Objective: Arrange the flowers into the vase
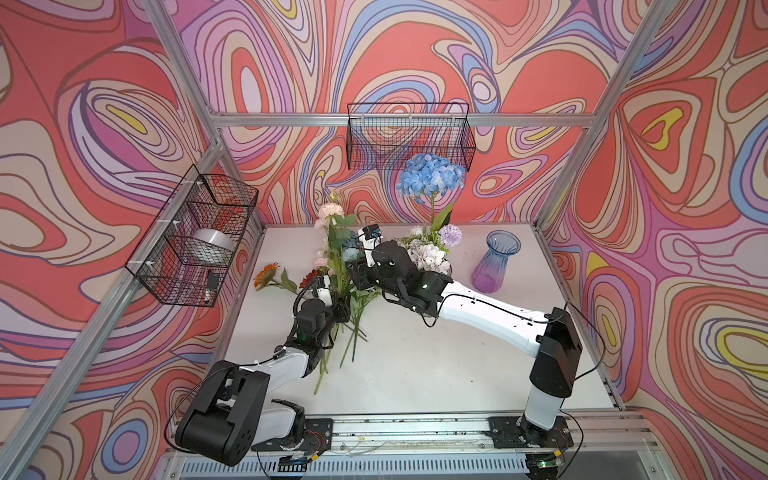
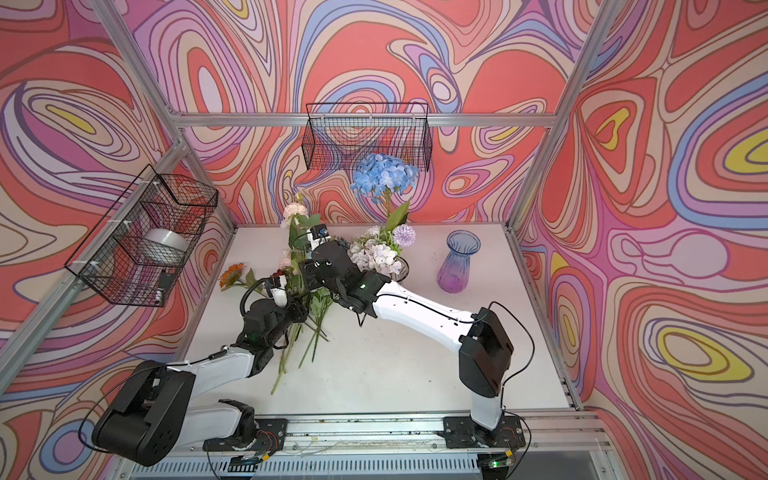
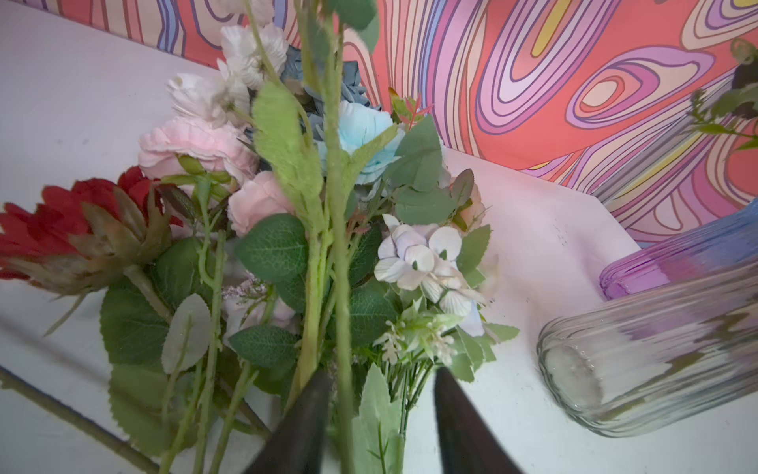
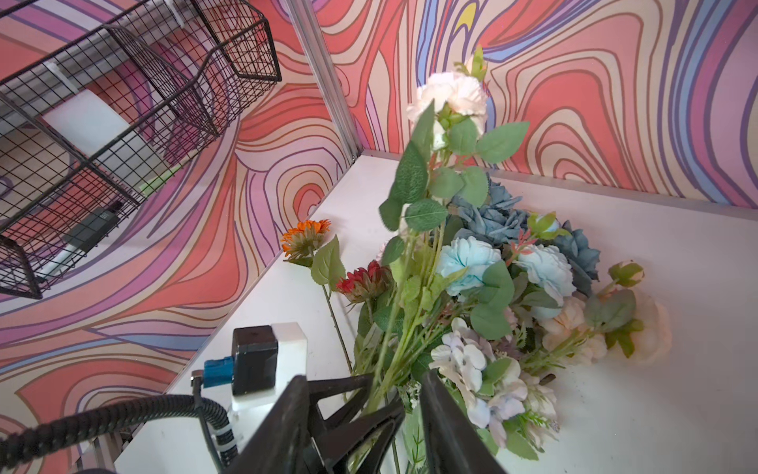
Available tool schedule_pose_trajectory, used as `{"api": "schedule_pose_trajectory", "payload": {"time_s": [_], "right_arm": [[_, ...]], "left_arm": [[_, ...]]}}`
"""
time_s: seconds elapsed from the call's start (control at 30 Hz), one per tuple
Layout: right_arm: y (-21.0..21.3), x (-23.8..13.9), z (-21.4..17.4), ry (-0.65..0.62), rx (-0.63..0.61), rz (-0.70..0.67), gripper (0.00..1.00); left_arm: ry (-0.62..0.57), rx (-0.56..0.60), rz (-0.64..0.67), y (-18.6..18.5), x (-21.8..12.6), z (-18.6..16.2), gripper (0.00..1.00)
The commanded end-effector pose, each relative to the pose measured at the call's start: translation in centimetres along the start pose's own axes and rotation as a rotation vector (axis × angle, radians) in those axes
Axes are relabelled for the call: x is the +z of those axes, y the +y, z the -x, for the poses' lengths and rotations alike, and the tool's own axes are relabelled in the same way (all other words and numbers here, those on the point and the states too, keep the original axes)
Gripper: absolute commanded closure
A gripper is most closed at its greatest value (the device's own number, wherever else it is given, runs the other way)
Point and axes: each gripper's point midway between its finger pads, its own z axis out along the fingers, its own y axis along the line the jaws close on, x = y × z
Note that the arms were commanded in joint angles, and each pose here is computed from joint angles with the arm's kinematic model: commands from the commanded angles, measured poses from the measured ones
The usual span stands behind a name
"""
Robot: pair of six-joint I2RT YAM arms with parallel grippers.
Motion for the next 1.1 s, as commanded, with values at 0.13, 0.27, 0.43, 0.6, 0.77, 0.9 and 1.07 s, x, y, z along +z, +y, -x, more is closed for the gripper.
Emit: {"api": "schedule_pose_trajectory", "payload": {"time_s": [0.13,0.27,0.43,0.6,0.77,0.9,1.07], "right_arm": [[-0.2,-1.0,1.2,-0.037,-0.011,-0.022,0.53],[-0.4,-1.5,1.4,-0.046,-0.019,-0.029,0.52],[-0.9,-2.9,2.1,-0.070,-0.031,-0.048,0.52],[-1.4,-3.5,1.9,-0.072,-0.049,-0.064,0.52],[-1.7,-3.6,1.5,-0.065,-0.063,-0.076,0.52],[-2.0,-3.8,1.5,-0.073,-0.066,-0.083,0.52],[-2.0,-4.0,1.6,-0.085,-0.066,-0.081,0.52]], "left_arm": [[-0.073,-0.051,0.158,2.1,-3.2,3.5,0.17],[-0.133,-0.098,0.204,3.1,-4.5,5.9,0.21],[-0.096,-0.253,0.196,3.9,-4.3,6.7,0.35],[-0.054,-0.470,0.141,5.0,-3.6,7.6,0.41],[-0.050,-0.564,-0.004,3.2,-2.0,10.0,0.46],[0.042,-0.661,-0.116,1.4,-0.2,9.3,0.53],[0.129,-0.696,-0.094,1.4,0.7,6.3,0.55]]}}
